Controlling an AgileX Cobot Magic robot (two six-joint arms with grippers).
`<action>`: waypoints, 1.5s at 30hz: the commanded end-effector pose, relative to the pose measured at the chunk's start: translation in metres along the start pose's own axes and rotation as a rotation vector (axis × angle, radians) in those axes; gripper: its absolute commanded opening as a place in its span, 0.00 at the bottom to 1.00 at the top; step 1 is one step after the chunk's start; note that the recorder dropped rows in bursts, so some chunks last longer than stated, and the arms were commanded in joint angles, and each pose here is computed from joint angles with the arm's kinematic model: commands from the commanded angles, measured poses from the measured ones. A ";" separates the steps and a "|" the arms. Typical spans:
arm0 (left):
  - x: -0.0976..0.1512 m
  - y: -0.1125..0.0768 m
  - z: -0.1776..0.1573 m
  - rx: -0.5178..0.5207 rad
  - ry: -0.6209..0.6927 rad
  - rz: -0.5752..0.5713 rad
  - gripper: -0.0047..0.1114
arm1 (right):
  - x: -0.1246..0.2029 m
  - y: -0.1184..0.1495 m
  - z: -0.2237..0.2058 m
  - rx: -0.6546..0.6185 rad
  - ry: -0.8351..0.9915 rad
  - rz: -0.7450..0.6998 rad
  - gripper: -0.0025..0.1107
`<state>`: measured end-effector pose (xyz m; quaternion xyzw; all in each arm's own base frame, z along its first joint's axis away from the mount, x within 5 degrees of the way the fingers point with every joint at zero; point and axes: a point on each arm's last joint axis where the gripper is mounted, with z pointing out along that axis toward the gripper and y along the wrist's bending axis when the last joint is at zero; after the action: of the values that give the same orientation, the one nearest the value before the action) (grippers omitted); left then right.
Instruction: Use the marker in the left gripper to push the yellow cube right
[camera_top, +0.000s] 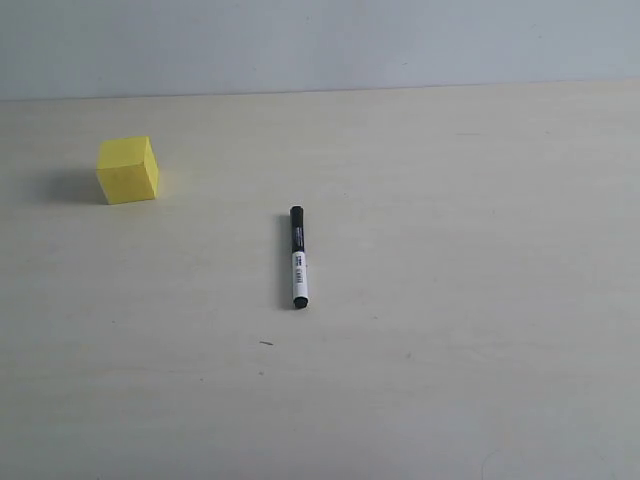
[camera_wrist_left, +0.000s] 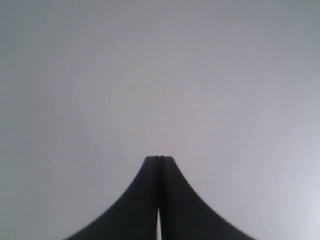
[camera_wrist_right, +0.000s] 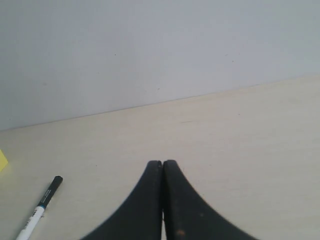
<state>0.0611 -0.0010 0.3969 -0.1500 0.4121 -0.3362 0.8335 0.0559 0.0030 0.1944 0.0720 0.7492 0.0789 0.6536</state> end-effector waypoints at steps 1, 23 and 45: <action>0.063 0.030 0.080 -0.292 0.636 0.214 0.04 | 0.001 0.000 0.000 0.000 -0.005 0.002 0.02; 0.405 0.036 0.116 -0.577 2.102 0.255 0.04 | 0.001 0.000 0.000 0.000 -0.005 0.002 0.02; 0.480 0.036 0.076 -0.616 2.107 0.512 0.54 | 0.001 0.000 0.000 0.000 -0.005 0.002 0.02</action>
<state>0.3446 -0.3034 0.1468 0.1025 0.9939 0.0010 0.0417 0.0559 0.0030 0.1944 0.0720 0.7492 0.0789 0.6536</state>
